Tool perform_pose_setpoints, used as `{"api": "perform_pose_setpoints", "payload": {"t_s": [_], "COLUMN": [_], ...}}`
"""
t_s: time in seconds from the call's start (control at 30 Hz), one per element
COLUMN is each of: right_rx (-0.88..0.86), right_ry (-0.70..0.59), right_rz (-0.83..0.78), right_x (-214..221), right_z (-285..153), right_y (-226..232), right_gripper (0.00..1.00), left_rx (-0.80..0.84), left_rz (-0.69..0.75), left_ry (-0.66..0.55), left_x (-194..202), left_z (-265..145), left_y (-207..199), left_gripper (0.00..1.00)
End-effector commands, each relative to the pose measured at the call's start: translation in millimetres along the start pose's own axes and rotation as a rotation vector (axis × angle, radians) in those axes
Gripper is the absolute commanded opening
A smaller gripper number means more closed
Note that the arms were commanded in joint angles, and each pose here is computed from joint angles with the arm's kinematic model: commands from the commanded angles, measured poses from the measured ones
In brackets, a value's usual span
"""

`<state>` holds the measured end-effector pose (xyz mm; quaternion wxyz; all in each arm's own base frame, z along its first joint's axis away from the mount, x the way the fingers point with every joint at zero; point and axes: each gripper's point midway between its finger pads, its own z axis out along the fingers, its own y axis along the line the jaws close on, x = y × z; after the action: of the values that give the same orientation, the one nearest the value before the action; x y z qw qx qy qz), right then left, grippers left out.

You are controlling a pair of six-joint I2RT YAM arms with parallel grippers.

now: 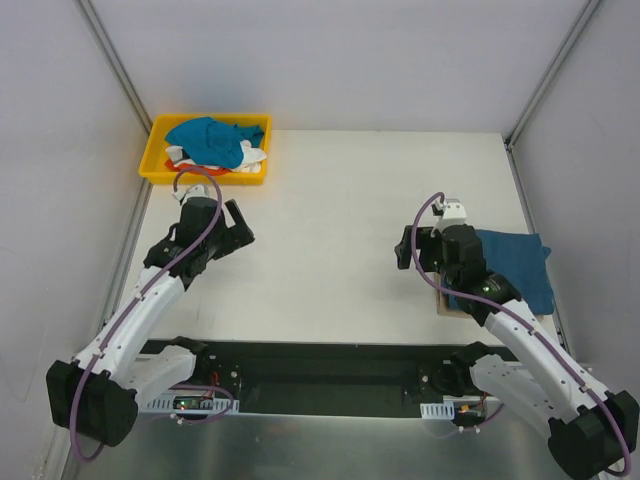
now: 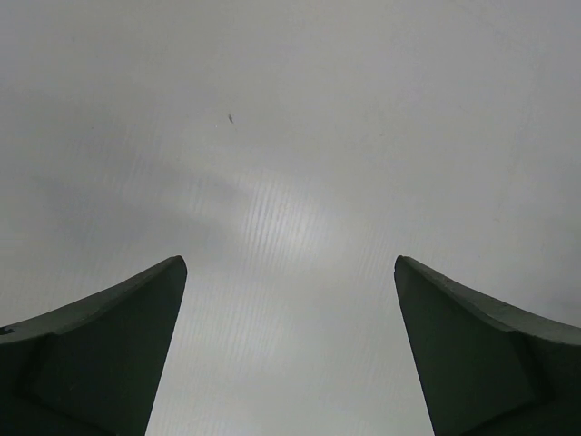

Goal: Fold and stack the t-shirts
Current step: Grab crumpled tshirt from bin with the left arm

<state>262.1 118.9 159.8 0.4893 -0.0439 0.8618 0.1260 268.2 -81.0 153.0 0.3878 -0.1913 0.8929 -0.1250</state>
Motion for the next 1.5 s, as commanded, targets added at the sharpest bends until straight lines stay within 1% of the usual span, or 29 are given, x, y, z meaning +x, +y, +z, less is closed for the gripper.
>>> {"api": "perform_pose_setpoints", "payload": {"t_s": [0.0,0.07,0.1,0.13,0.17,0.2,0.23,0.27,0.3,0.33,0.37,0.4,0.47,0.5,0.53,0.57,0.63,0.67,0.7,0.77,0.8,0.9,0.93,1.03,1.07,1.1,1.2,1.33,1.47], "right_rx": [-0.027,-0.020,-0.014,-0.005,0.010,0.021,0.025,0.031,0.031,0.038,0.048,0.059,0.093,0.105,0.111,0.112,0.116,0.116,0.119,0.120,0.116,0.105,0.108,0.112,0.108,0.108,0.108,0.094,0.092], "right_ry": [-0.038,-0.031,-0.018,-0.008,0.000,0.009,0.021,0.033,0.038,0.048,0.052,0.062,0.076,0.086,0.098,0.105,0.130,0.132,0.140,0.153,0.155,0.166,0.169,0.165,0.161,0.162,0.150,0.118,0.090], "right_rz": [0.015,0.011,0.008,0.004,-0.001,-0.004,-0.005,-0.010,-0.010,-0.012,-0.013,-0.016,-0.021,-0.024,-0.028,-0.030,-0.034,-0.034,-0.036,-0.037,-0.039,-0.039,-0.040,-0.040,-0.038,-0.039,-0.037,-0.030,-0.021], "right_x": [-8.3,-8.6,-6.6,-5.6,-4.8,-3.7,-1.4,1.5,2.6,5.1,5.3,7.7,8.2,9.9,11.1,11.5,15.9,14.6,16.0,18.3,18.6,20.1,20.6,19.3,18.8,19.5,17.1,11.5,7.9], "right_z": [1.6,3.0,3.6,4.8,5.3,5.7,7.6,9.0,9.7,11.8,12.9,13.3,16.1,17.0,19.3,20.5,24.0,24.5,24.8,26.4,26.4,26.6,26.8,25.8,25.6,25.3,22.4,15.5,9.8], "right_y": [6.6,6.0,5.0,3.6,1.1,-0.6,-0.8,-2.3,-2.0,-2.9,-4.7,-6.6,-11.8,-13.5,-14.2,-13.7,-14.0,-13.5,-13.6,-13.7,-12.8,-10.4,-11.4,-12.0,-11.0,-11.3,-11.6,-10.5,-11.3], "right_gripper": [0.97,0.97,0.97,0.97,0.97,0.97,0.97,0.97,0.97,0.97,0.97,0.97,0.97,0.97,0.97,0.97,0.97,0.97,0.97,0.97,0.97,0.97,0.97,0.97,0.98,0.98,0.98,0.98,0.98], "left_rx": [-0.063,-0.125,-0.108,-0.109,-0.151,-0.124,-0.101,-0.136,-0.114,-0.126,-0.182,-0.189,-0.252,-0.248,-0.245,-0.261,-0.256,-0.269,-0.241,-0.252,-0.261,-0.304,-0.336,-0.350,-0.349,-0.345,-0.308,-0.216,-0.128], "left_rz": [-0.017,0.009,0.000,0.003,0.019,0.017,0.029,0.048,0.051,0.065,0.107,0.110,0.144,0.132,0.131,0.142,0.134,0.150,0.151,0.171,0.174,0.196,0.205,0.247,0.256,0.259,0.251,0.209,0.166], "left_ry": [-0.120,-0.125,-0.175,-0.185,-0.167,-0.217,-0.205,-0.172,-0.217,-0.222,-0.190,-0.236,-0.220,-0.247,-0.243,-0.209,-0.231,-0.199,-0.209,-0.188,-0.210,-0.223,-0.235,-0.244,-0.249,-0.252,-0.274,-0.355,-0.483], "left_x": [-61.8,-81.6,-110.7,-123.9,-133.1,-165.1,-174.9,-181.1,-208.7,-218.7,-217.8,-241.5,-246.8,-264.2,-267.9,-262.8,-280.5,-273.3,-281.0,-275.8,-284.1,-288.1,-291.5,-297.2,-299.9,-301.2,-308.3,-333.1,-365.6], "left_z": [2.0,18.6,14.7,18.1,37.2,34.1,42.1,68.4,68.5,78.0,106.8,108.5,137.1,138.5,146.4,168.4,179.8,201.4,205.2,226.3,226.9,235.0,233.1,230.8,227.6,224.8,202.2,154.2,84.3], "left_y": [-17.7,-16.9,-29.5,-33.5,-27.1,-41.5,-48.2,-39.1,-50.7,-50.1,-39.3,-41.3,-26.8,-24.3,-21.8,-11.7,-7.7,0.3,-5.0,1.7,1.2,9.1,14.3,16.7,15.6,14.2,2.7,-26.3,-56.0], "left_gripper": [0.99,0.99,0.99,0.99,0.99,0.99,0.99,0.99,0.99,0.99,0.99,0.99,0.99,0.99,0.99,0.99,0.99,0.99,0.99,0.93,0.90,0.70,0.60,0.44,0.15,0.01,0.00,0.00,0.00]}}
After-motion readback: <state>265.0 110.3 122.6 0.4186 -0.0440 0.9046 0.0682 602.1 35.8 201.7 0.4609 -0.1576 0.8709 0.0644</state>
